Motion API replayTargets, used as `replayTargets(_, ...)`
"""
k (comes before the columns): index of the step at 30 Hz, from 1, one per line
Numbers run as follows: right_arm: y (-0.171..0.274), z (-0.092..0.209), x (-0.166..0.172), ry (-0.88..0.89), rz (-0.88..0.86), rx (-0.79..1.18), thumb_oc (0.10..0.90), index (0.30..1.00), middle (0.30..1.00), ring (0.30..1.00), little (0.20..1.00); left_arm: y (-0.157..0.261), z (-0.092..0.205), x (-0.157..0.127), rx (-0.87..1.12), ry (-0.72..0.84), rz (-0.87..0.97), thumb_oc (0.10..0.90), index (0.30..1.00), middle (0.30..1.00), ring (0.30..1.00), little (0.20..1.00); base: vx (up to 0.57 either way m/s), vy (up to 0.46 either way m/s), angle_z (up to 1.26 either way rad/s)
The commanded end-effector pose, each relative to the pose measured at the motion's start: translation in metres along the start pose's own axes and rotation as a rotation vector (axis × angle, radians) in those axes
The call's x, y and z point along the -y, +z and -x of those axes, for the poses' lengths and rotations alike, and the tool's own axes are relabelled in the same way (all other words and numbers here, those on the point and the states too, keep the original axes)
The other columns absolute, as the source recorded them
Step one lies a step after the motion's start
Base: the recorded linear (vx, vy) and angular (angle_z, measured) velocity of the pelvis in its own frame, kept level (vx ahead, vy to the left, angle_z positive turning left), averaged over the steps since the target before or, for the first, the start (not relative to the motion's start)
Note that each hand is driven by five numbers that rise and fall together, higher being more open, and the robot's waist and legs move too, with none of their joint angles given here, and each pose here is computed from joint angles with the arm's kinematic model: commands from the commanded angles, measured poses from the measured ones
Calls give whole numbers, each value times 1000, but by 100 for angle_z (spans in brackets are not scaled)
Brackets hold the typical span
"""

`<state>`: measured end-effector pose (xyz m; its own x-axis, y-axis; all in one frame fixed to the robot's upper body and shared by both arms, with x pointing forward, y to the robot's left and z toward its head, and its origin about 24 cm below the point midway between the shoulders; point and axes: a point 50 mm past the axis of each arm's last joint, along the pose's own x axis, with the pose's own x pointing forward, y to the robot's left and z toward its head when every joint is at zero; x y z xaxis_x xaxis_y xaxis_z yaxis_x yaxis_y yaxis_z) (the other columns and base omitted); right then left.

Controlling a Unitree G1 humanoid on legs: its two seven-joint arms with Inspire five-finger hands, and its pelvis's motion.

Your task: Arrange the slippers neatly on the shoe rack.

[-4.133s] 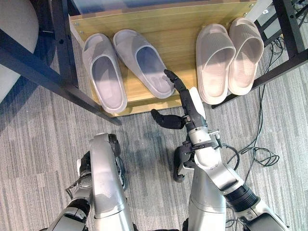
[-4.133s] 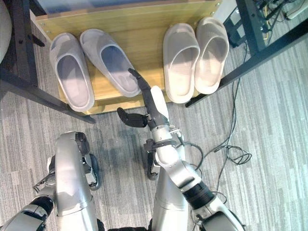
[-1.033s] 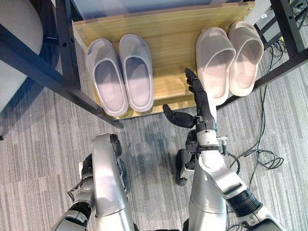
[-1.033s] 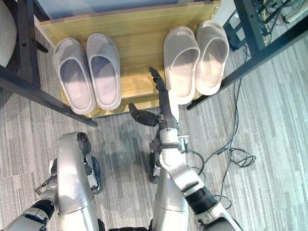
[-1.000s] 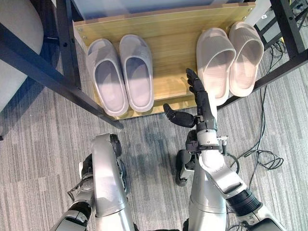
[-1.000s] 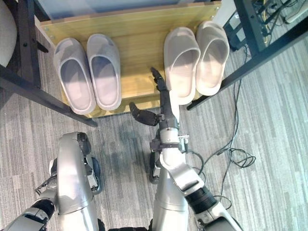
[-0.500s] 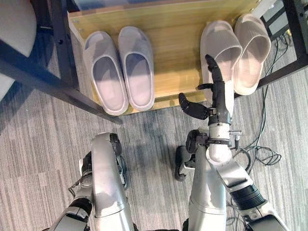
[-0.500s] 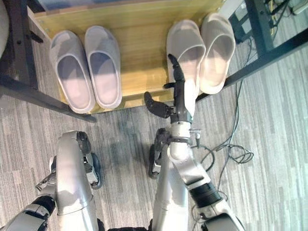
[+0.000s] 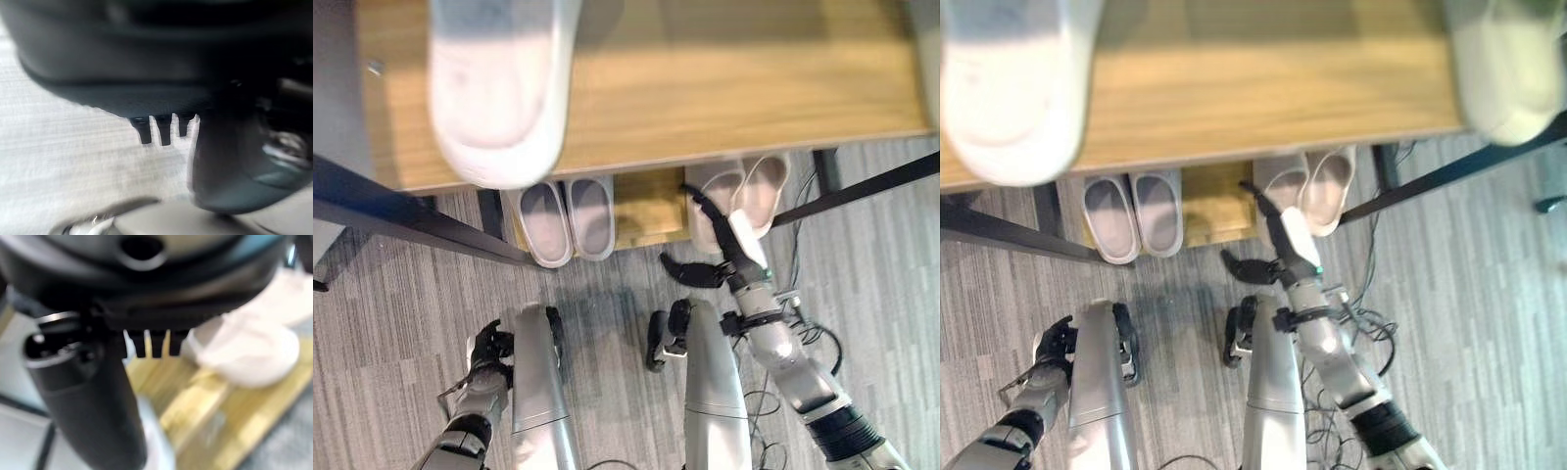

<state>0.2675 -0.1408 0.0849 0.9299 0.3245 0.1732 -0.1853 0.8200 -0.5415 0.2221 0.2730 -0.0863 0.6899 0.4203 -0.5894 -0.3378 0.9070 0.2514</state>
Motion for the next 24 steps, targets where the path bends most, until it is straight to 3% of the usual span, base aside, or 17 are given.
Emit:
replayTargets(1,22,7,-10,102,-127,138,800,900,900,900,900,-12,25,86,48,-331,3,800,900,900,900,900,13,39,-5)
replayTargets(15,-69,67,-27,128,-25,-331,800,900,900,900,900,-54,44,85,-4,-447,-212,800,900,900,900,900,57,54,-3)
replayTargets(18,-81,73,-36,124,-46,-392,800,900,900,900,900,-62,43,84,-32,-454,-319,800,900,900,900,900,114,48,-10)
replayTargets(24,-88,70,-54,152,-76,-439,800,900,900,900,900,-61,42,85,-26,-433,-340,800,900,900,900,900,39,35,-28)
